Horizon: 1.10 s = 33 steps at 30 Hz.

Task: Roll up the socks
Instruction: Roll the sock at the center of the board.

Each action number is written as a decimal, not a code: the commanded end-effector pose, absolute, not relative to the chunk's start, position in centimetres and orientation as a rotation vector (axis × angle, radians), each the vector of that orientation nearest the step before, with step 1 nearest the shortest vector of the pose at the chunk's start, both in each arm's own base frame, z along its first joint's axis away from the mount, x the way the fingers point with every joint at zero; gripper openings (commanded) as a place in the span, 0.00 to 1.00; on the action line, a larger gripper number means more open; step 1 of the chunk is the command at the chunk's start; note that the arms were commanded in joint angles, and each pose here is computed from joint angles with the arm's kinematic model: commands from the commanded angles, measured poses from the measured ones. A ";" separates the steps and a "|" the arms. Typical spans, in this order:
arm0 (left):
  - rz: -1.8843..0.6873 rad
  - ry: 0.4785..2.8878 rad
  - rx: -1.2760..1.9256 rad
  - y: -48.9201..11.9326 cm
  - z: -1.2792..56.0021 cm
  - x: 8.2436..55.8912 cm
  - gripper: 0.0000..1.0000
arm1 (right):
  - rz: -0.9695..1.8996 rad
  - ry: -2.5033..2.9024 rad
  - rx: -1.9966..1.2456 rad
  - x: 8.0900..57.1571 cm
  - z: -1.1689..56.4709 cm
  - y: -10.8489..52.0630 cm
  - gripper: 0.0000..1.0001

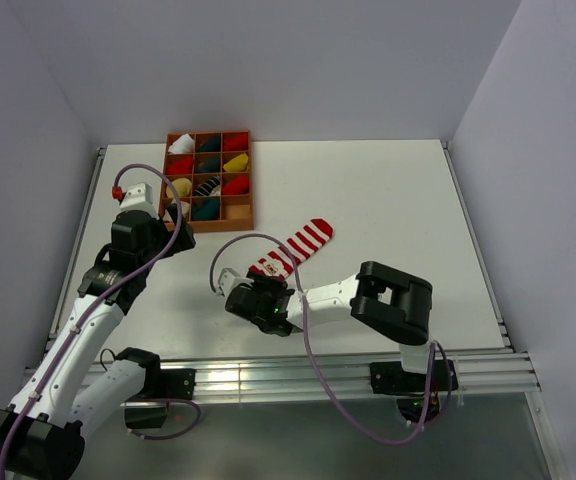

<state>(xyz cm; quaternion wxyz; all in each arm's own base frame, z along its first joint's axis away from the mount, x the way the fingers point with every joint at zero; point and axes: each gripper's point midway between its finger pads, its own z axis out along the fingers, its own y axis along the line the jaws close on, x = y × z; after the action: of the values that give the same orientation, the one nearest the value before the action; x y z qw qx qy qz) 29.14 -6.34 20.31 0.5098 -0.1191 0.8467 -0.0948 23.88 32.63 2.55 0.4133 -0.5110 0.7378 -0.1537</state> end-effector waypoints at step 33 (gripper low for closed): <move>-0.542 2.141 -0.345 -12.3 18.8 28.2 0.98 | 0.899 2.234 -0.958 21.2 3.0 34.9 0.00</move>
<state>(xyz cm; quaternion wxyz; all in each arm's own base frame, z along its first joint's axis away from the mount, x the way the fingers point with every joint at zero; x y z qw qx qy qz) 28.51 -10.29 18.79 0.4546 -0.1271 0.8637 -0.1765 23.56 32.91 1.84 0.3201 -0.3708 0.8443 0.2173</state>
